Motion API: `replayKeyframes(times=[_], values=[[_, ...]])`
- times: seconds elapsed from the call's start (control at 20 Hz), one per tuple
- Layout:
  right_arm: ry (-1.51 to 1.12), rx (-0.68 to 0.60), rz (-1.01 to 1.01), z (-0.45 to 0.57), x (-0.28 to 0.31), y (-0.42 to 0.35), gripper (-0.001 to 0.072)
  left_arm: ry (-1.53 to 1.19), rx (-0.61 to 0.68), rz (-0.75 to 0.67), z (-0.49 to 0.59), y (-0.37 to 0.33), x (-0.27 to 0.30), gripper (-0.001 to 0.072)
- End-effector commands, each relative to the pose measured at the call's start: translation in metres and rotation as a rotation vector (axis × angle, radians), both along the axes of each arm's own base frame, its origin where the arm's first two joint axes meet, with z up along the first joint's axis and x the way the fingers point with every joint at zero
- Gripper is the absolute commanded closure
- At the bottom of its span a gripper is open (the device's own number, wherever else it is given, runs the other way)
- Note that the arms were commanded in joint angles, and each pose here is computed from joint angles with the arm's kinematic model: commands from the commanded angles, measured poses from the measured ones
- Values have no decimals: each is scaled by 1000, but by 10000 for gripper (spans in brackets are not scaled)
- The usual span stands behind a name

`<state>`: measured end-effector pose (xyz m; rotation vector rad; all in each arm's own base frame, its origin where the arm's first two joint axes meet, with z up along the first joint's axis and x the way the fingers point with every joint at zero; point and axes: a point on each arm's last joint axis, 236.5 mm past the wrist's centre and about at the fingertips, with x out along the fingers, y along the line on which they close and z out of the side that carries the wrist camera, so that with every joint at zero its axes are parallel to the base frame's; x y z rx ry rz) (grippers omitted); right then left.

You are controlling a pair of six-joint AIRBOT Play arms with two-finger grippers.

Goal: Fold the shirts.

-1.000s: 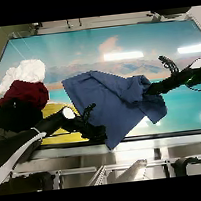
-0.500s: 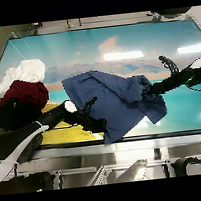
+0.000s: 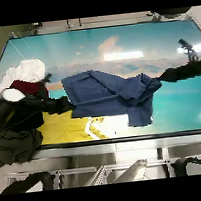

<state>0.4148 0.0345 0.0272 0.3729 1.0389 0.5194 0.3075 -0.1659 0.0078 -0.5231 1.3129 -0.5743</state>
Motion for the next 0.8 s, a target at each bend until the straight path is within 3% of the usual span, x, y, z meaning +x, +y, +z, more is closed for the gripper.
replayKeyframes(times=[0.0,0.2,0.35,0.45,0.6,0.75], values=[[-109,111,-143,57,9,-24,698,-121,45,132,40,72,5,693],[-318,351,-28,164,-16,23,698,-483,-130,99,166,62,6,693],[-617,385,41,278,-51,48,698,-848,-130,110,299,62,-9,693],[-846,312,64,357,-88,62,698,-1080,-73,83,382,56,-41,692],[-1157,74,-21,444,-139,64,698,-1350,98,73,470,51,-80,691],[-1142,-83,-249,452,-136,22,699,-1373,152,104,494,68,-68,691]])
